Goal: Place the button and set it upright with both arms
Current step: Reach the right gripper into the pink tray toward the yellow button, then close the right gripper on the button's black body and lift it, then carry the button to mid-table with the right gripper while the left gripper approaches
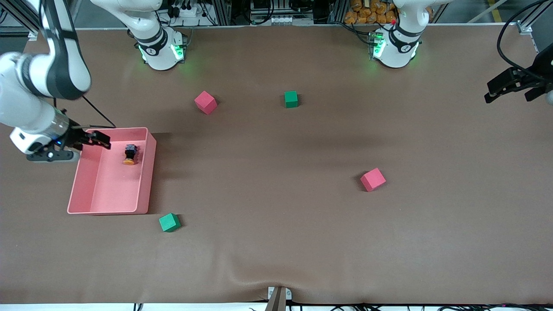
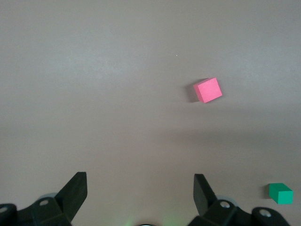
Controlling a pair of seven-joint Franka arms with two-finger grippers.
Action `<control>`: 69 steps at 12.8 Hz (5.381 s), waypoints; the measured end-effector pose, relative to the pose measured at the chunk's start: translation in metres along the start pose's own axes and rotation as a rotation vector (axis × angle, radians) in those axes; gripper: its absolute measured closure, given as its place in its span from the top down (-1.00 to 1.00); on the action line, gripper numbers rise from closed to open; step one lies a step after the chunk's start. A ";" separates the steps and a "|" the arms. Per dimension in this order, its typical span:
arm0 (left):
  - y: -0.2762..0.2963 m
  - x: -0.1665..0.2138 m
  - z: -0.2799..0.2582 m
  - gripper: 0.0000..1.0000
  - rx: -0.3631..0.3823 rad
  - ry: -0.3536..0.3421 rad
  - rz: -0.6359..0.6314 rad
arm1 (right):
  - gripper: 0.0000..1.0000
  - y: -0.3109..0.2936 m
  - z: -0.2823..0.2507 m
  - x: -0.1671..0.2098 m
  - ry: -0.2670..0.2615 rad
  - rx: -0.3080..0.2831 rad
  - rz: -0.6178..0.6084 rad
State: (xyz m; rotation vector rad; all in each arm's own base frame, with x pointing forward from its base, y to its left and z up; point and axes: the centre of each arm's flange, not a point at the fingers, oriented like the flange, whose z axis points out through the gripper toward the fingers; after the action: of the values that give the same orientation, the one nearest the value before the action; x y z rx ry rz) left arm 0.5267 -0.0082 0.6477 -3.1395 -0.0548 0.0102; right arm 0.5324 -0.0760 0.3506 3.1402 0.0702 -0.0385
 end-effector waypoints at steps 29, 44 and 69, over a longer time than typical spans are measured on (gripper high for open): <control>0.004 0.003 -0.006 1.00 0.013 0.017 0.018 | -0.16 0.012 0.174 -0.031 -0.034 0.009 -0.010; 0.008 0.018 0.016 1.00 0.012 -0.005 0.023 | -0.18 -0.206 -0.018 0.054 0.002 -0.002 -0.360; 0.182 0.086 0.276 1.00 -0.095 -0.372 -0.042 | 1.00 -0.489 0.001 0.122 0.125 0.049 0.071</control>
State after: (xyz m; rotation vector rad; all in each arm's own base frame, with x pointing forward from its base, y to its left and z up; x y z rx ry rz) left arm 0.6173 -0.1868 0.3711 -3.1808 -0.1236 0.6067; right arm 0.6325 0.4181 0.3463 3.1878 -0.0432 0.1592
